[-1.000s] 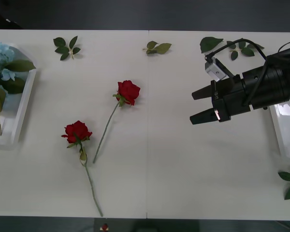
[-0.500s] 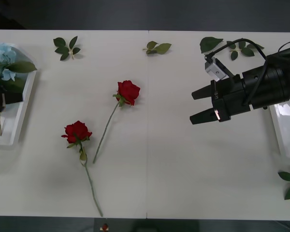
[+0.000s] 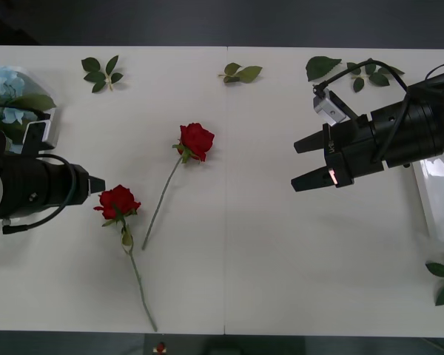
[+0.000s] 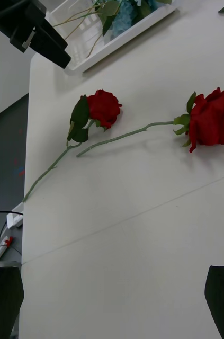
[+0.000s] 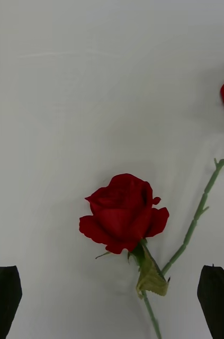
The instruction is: Put the red flowers into the right box and the blue flowers into the left box
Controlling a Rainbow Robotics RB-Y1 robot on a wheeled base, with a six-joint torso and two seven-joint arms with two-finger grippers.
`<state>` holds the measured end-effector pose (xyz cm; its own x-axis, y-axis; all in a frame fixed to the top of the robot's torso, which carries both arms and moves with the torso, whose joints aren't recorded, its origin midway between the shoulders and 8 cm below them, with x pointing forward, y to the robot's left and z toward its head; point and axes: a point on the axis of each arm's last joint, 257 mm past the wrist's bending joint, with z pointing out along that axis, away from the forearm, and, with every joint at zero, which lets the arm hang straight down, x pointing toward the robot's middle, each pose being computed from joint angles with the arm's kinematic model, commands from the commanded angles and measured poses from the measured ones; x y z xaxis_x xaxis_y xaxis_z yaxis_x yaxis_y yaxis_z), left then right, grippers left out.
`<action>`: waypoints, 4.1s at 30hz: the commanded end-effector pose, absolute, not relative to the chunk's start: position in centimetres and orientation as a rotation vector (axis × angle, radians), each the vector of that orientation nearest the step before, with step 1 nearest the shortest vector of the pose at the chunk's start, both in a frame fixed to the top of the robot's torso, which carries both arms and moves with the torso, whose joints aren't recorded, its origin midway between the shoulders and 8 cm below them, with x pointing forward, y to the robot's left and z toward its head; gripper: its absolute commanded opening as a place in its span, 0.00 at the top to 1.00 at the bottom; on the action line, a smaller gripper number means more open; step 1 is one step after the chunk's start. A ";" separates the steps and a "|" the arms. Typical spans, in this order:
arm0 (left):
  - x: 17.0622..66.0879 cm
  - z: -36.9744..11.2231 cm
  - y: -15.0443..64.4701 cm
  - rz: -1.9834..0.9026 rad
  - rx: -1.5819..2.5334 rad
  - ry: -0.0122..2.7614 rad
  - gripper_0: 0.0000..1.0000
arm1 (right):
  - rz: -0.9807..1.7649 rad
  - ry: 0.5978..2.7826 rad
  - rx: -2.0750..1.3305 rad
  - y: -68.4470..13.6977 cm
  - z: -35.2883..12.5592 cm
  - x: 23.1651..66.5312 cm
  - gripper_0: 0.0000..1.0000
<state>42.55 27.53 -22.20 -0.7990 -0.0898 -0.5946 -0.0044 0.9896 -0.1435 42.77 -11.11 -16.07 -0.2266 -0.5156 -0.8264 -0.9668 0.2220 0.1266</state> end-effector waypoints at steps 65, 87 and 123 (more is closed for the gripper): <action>46.5 -33.2 27.3 0.038 -0.035 2.434 0.25 | 0.816 1.853 -1.396 -13.1 -15.4 42.9 0.00; 46.8 -33.7 26.5 0.017 -0.012 2.421 1.00 | 0.823 1.868 -1.395 -13.6 -15.7 42.9 0.00; 44.0 -17.7 15.9 -0.510 0.051 2.260 1.00 | 0.991 1.947 -1.259 -14.9 -16.4 39.9 0.00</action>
